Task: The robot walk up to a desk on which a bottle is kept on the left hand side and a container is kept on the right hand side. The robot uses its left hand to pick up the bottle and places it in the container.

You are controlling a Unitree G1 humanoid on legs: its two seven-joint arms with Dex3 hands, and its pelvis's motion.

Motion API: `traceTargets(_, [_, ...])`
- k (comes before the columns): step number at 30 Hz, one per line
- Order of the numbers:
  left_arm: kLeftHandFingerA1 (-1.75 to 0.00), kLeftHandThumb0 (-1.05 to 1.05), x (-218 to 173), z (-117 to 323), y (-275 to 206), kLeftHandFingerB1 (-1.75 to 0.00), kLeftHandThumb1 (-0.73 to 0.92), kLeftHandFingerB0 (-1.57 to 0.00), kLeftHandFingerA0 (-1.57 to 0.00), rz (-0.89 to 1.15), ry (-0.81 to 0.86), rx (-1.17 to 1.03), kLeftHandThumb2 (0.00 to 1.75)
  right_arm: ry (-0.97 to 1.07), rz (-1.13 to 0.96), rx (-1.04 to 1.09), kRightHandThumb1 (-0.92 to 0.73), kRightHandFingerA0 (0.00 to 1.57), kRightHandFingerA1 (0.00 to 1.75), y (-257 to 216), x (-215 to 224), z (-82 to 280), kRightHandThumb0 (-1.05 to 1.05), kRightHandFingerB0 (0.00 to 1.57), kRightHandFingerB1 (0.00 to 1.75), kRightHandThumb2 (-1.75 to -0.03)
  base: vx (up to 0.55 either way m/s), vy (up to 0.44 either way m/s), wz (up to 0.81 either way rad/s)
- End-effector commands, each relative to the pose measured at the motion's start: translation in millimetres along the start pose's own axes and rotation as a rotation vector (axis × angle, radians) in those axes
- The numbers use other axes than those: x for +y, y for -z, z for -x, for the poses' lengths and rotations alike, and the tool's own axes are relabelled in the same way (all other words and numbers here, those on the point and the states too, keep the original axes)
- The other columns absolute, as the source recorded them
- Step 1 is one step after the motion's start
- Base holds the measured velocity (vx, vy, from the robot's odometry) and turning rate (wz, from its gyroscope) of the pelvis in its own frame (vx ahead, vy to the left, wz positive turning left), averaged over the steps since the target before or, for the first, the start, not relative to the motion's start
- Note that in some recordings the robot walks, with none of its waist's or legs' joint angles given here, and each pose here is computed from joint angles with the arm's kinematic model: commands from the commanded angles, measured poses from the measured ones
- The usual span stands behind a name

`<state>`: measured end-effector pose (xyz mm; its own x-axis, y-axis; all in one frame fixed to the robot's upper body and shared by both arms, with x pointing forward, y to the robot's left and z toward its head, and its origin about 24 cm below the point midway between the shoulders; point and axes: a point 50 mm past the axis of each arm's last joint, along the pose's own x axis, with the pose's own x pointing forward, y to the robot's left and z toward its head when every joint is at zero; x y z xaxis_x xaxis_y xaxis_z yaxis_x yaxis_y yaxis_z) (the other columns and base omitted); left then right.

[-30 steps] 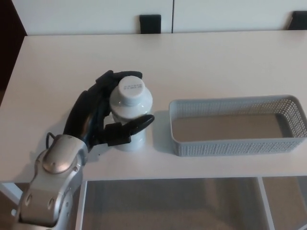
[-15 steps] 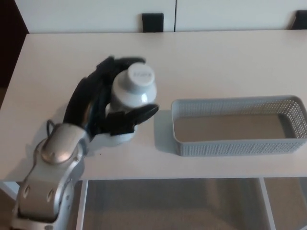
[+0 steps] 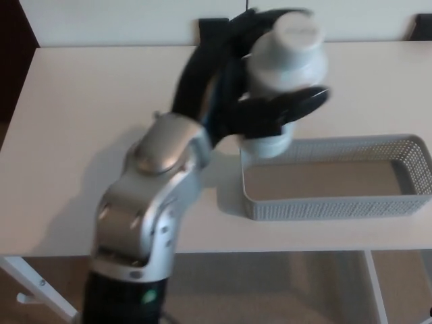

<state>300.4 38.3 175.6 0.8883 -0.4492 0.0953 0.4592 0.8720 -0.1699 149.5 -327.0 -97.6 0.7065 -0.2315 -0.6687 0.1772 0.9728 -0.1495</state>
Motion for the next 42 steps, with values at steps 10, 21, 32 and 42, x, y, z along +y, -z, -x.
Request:
traceTargets(10, [-1.57, -0.22, -58.7, -22.1, 16.5, -0.93, 0.81, -0.76, -0.91, 0.138, 0.117, 0.183, 0.63, 0.004, 0.076, -0.034, -0.24, 1.02, 0.56, -9.1, -4.5, -0.8, -0.61, 0.87, 0.52, -0.63, 0.00, 0.000, 0.00])
traceTargets(21, [-1.46, -0.23, -54.7, -21.8, 45.7, -0.89, 0.80, -0.78, -0.96, 0.084, 0.071, 0.265, 0.63, 0.006, 0.074, -0.029, -0.23, 1.06, 0.55, -10.0, -3.8, -1.8, -0.63, 0.88, 0.51, -0.60, 0.00, 0.000, 0.00])
traceTargets(32, [-1.49, -0.23, -46.5, -30.0, 45.3, -0.90, 0.81, -0.76, -0.95, 0.074, 0.060, 0.254, 0.64, 0.008, 0.079, -0.029, -0.23, 1.06, 0.55, -9.8, -2.0, -2.3, -0.63, 0.91, 0.51, -0.61, 0.00, 0.000, 0.00])
traceTargets(42, [-1.48, -0.23, -37.8, -34.6, 33.0, -0.73, 0.78, -0.79, -0.94, 0.064, 0.026, 0.209, 0.62, 0.002, 0.118, -0.029, -0.25, 1.02, 0.57, -9.2, -0.6, -2.0, -0.63, 0.89, 0.53, -0.65, 0.00, 0.000, 0.00])
